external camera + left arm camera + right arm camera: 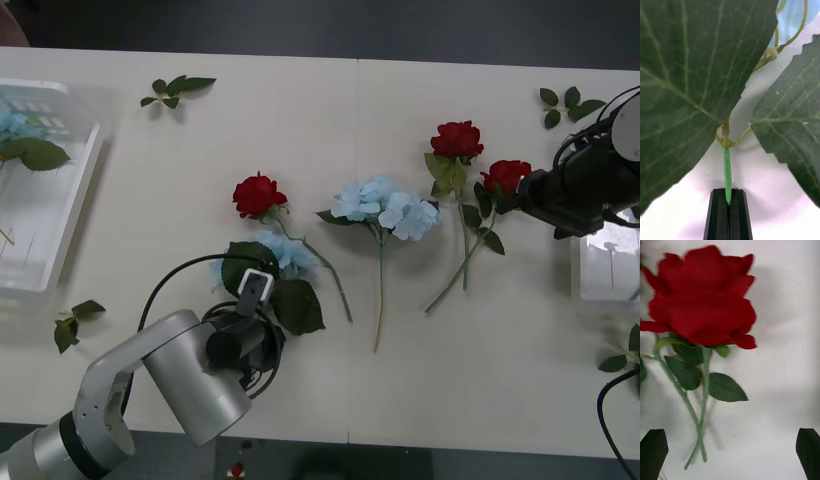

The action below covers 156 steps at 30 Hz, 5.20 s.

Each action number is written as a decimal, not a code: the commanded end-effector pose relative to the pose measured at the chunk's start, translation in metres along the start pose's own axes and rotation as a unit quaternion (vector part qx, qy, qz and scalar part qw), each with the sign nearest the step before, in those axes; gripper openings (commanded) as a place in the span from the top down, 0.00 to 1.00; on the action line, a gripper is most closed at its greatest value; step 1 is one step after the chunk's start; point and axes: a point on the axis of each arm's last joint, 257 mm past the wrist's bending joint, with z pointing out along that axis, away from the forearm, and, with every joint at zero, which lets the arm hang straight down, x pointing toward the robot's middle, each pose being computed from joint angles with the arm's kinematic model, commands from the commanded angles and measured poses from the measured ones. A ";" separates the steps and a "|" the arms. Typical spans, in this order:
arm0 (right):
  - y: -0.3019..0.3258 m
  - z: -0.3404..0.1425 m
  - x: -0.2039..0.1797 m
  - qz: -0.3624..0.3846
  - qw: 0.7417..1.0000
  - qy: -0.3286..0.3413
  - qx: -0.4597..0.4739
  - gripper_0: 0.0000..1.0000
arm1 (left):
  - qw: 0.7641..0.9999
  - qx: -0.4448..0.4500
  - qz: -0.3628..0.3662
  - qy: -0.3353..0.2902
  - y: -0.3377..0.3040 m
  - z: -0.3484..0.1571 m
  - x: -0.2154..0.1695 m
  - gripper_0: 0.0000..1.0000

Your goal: Put the red flowers into the right box and the blue flowers into the left box

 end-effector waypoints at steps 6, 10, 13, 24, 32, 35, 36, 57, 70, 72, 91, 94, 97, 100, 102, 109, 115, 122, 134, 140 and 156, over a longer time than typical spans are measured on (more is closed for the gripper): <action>0.019 0.009 -0.013 -0.001 0.999 -0.047 0.011 0.00 | 0.996 0.001 -0.018 -0.089 0.046 -0.076 -0.084 1.00; 0.025 0.015 -0.014 -0.006 0.998 -0.057 0.014 0.00 | 0.994 -0.014 -0.039 -0.104 0.082 -0.117 -0.109 1.00; 0.030 0.023 -0.011 -0.014 0.998 -0.059 0.017 0.00 | 0.991 -0.053 -0.068 -0.102 0.133 -0.155 -0.121 1.00; 0.025 0.047 -0.015 -0.016 0.997 -0.076 0.025 0.00 | 0.964 -0.214 -0.154 -0.038 0.334 -0.239 -0.080 1.00; 0.021 0.060 -0.020 -0.013 0.995 -0.091 0.025 0.00 | 0.946 -0.275 -0.166 0.041 0.432 -0.251 -0.006 1.00; 0.021 0.060 -0.021 -0.015 0.995 -0.092 0.028 0.00 | 0.941 -0.290 -0.172 0.042 0.460 -0.248 0.004 1.00; 0.020 0.061 -0.020 -0.015 0.995 -0.092 0.030 0.00 | 0.939 -0.293 -0.174 0.042 0.469 -0.245 0.008 1.00; 0.026 0.053 -0.025 -0.029 0.994 -0.101 0.031 1.00 | 0.956 -0.270 -0.106 0.043 0.489 -0.174 0.038 0.06; 0.010 -0.074 -0.058 -0.073 0.983 -0.152 0.075 1.00 | 0.974 -0.170 -0.133 -0.064 0.415 -0.214 -0.024 0.00; 0.002 -0.096 -0.064 -0.072 0.981 -0.162 0.080 1.00 | 0.978 -0.143 -0.138 -0.072 0.391 -0.218 -0.037 0.00; -0.121 -0.226 -0.120 -0.091 0.961 -0.223 0.134 1.00 | 0.979 0.024 -0.154 -0.133 0.198 -0.176 -0.134 0.00; -0.140 -0.222 -0.125 -0.091 0.963 -0.218 0.132 1.00 | 0.978 0.039 -0.163 -0.124 0.173 -0.165 -0.138 0.00; -0.158 -0.211 -0.131 -0.090 0.965 -0.213 0.126 1.00 | 0.978 0.032 -0.167 -0.124 0.153 -0.153 -0.142 0.00; -0.174 -0.196 -0.134 -0.092 0.966 -0.206 0.127 1.00 | 0.976 0.027 -0.181 -0.120 0.133 -0.138 -0.142 0.00; -0.183 -0.187 -0.138 -0.093 0.966 -0.207 0.127 1.00 | 0.974 0.030 -0.192 -0.118 0.116 -0.130 -0.142 0.00; -0.219 -0.153 -0.143 -0.092 0.965 -0.205 0.136 1.00 | 0.968 0.032 -0.226 -0.101 0.076 -0.103 -0.136 0.00; -0.238 -0.118 -0.136 -0.085 0.968 -0.190 0.141 1.00 | 0.965 0.007 -0.251 -0.080 0.058 -0.090 -0.133 0.00; -0.239 -0.096 -0.130 -0.090 0.970 -0.180 0.137 0.94 | 0.955 0.000 -0.289 -0.067 0.044 -0.075 -0.135 0.00; -0.190 -0.098 -0.121 -0.119 0.977 -0.156 0.089 0.00 | 0.937 -0.023 -0.343 -0.064 0.032 -0.040 -0.158 0.00; -0.134 -0.124 -0.114 -0.168 0.973 -0.147 0.049 0.00 | 0.943 -0.014 -0.323 -0.080 0.023 -0.026 -0.177 0.00; 0.022 -0.111 -0.095 -0.162 0.980 -0.105 -0.054 0.00 | 0.959 -0.030 -0.262 -0.101 0.033 0.010 -0.202 0.00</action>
